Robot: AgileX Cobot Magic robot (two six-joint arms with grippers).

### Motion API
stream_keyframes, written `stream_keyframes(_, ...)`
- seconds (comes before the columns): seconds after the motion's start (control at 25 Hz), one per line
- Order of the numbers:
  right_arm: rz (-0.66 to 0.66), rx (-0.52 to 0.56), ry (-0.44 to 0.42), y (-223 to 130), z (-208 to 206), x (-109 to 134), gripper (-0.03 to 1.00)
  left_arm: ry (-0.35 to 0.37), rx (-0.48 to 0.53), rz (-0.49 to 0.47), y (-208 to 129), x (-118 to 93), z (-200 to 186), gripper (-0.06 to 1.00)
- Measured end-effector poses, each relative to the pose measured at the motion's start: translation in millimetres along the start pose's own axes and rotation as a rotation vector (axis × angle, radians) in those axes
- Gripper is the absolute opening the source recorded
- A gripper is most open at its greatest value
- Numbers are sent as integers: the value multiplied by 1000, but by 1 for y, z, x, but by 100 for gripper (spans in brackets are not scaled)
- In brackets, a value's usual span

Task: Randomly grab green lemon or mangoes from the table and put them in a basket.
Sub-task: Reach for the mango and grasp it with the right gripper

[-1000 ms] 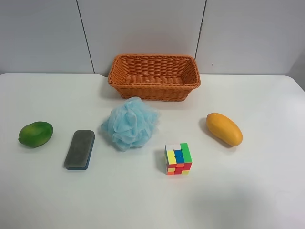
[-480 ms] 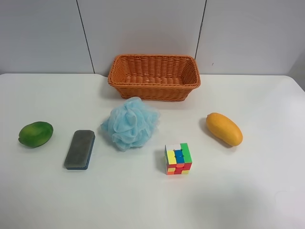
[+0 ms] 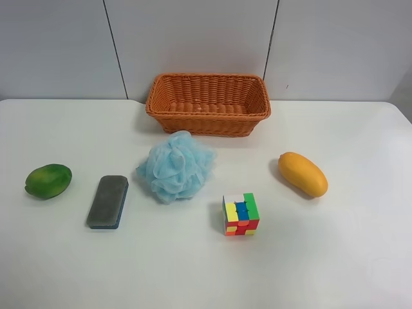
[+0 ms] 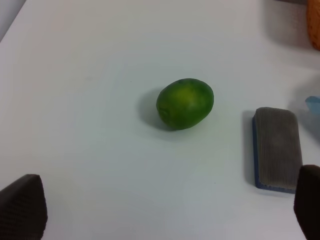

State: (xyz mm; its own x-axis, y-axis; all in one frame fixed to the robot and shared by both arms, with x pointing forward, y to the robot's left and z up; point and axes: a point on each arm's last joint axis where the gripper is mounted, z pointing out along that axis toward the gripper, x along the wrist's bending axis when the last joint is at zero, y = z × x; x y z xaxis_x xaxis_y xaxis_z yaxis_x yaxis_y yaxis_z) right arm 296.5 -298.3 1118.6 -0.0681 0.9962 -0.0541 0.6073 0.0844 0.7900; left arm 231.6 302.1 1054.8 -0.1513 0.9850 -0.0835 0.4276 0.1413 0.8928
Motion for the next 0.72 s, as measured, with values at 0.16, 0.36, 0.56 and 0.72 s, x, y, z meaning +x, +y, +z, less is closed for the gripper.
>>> stream_keyframes(0.16,-74,79,5,43,22,1,99,0,0,0,0,0,0,99)
stream_keyframes(0.36,-155,290,48,63,85,7,99,0,0,0,0,0,0,99)
stream_keyframes(0.56,-184,459,72,61,144,11,99,0,0,0,0,0,0,99)
stream_keyframes(0.72,-191,496,94,59,177,15,99,0,0,0,0,0,0,99)
